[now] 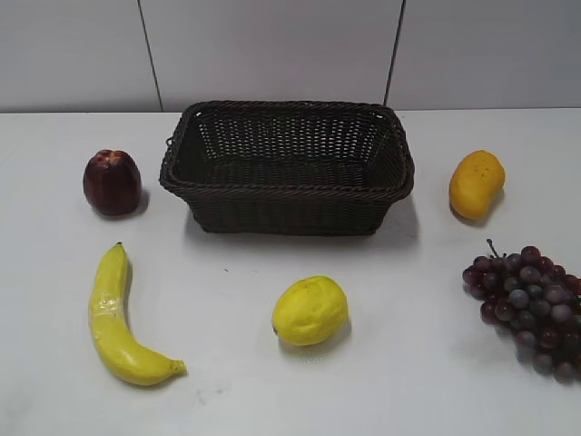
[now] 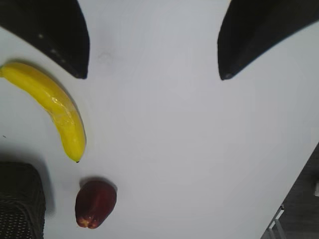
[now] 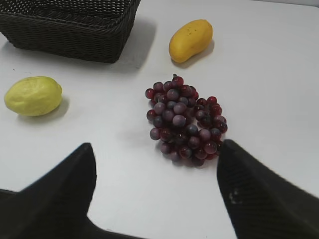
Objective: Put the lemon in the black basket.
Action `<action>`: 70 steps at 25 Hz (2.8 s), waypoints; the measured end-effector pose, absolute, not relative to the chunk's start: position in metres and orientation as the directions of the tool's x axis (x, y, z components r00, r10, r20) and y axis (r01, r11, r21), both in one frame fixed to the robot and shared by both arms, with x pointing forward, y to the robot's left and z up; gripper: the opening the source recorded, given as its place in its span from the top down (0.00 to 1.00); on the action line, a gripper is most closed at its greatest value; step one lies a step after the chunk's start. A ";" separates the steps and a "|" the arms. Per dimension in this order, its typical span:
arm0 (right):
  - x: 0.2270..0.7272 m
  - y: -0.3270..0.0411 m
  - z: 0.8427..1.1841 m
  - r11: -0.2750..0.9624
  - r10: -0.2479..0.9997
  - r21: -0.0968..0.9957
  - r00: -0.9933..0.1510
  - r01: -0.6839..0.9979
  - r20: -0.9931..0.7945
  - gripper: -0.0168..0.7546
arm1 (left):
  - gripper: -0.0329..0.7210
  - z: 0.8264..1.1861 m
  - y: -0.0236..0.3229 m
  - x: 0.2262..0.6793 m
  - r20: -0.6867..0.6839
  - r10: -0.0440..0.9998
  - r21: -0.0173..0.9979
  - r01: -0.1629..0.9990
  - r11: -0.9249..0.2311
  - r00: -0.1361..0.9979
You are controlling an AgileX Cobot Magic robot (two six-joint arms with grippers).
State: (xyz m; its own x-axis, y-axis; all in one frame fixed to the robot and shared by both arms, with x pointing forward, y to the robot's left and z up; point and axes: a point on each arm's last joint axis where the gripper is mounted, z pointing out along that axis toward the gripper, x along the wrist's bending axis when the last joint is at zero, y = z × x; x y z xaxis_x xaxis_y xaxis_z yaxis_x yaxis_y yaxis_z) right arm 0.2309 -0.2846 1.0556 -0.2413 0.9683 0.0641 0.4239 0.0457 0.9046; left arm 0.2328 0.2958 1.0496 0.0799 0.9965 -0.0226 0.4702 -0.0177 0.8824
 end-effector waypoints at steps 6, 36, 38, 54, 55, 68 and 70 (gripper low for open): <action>0.231 -0.285 1.056 0.046 0.968 0.905 -0.241 0.424 0.064 0.24 | 0.17 1.050 0.296 0.233 -0.023 0.997 0.882 0.470 -0.018 0.080; 0.231 -0.285 1.056 0.046 0.968 0.905 -0.241 0.424 0.064 0.24 | 0.17 1.075 0.284 0.340 -0.167 0.982 0.703 0.709 0.057 0.087; 0.231 -0.285 1.056 0.046 0.968 0.905 -0.241 0.424 0.064 0.24 | 0.17 1.069 0.283 0.350 -0.176 0.981 0.660 0.749 0.052 0.087; 0.231 -0.285 1.056 0.046 0.968 0.905 -0.241 0.424 0.064 0.24 | 0.17 1.051 0.197 0.428 -0.194 0.891 0.464 0.839 -0.285 0.410; 0.231 -0.285 1.056 0.046 0.968 0.905 -0.241 0.424 0.064 0.24 | 0.17 1.049 0.186 0.433 -0.192 0.878 0.448 0.835 -0.320 0.439; 0.231 -0.285 1.056 0.046 0.968 0.905 -0.241 0.424 0.064 0.24 | 0.11 1.036 0.039 0.466 -0.119 0.644 0.364 0.637 -0.680 0.756; 0.231 -0.285 1.056 0.046 0.968 0.905 -0.241 0.424 0.064 0.24 | 0.11 1.027 0.020 0.464 -0.113 0.596 0.325 0.597 -0.734 0.795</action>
